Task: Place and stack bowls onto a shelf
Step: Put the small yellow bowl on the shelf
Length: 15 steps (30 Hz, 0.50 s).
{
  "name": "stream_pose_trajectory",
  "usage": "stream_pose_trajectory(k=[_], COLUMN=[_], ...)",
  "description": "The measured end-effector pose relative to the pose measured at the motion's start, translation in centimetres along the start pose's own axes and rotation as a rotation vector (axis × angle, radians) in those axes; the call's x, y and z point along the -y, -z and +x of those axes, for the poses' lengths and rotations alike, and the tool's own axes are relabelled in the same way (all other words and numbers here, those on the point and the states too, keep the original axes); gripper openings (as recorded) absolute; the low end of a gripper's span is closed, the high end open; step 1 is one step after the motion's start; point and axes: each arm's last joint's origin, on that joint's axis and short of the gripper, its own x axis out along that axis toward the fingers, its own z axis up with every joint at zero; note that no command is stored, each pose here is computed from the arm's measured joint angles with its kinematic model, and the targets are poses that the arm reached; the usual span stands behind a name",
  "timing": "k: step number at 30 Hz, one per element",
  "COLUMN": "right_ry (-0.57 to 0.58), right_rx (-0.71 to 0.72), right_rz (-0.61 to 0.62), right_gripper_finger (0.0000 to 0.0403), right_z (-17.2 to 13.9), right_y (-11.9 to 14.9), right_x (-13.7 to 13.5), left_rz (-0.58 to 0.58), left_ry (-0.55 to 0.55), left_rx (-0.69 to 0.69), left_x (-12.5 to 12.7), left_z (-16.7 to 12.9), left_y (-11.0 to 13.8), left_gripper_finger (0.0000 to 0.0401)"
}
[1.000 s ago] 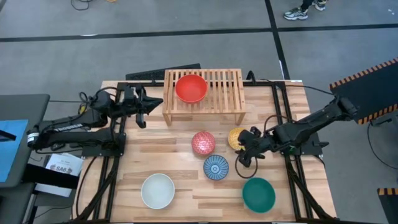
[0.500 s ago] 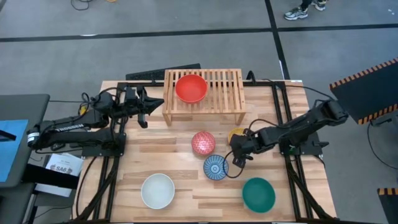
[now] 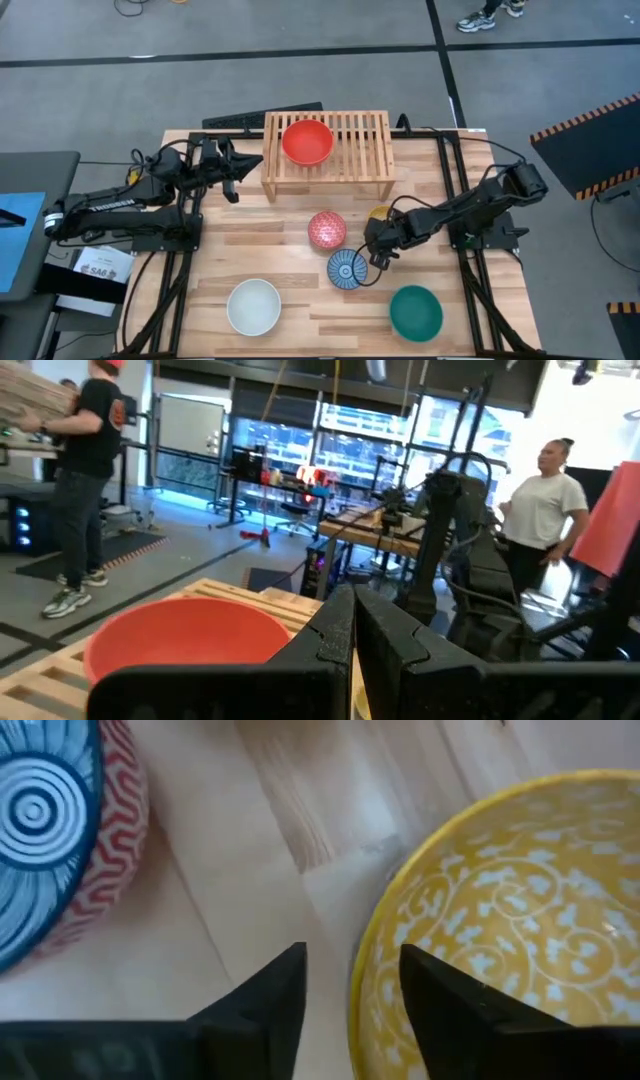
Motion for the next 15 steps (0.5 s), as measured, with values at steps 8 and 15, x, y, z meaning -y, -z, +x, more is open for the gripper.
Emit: stream_pose_trajectory(k=[8, 15], right_ry=[-0.007, -0.059], right_rx=[0.016, 0.053], right_rz=[0.012, 0.017], right_gripper_finger=[0.0066, 0.0039], right_z=[0.4, -1.9], right_y=[-0.4, -2.0], right_x=[-0.1, -0.8], left_rz=[0.008, 0.008], left_ry=[-0.013, 0.034], left_rx=[0.002, 0.008], left_x=[0.0, 0.1], left_z=[0.0, -0.1], left_y=[0.0, -0.2], left_gripper_finger=[0.0, 0.0])
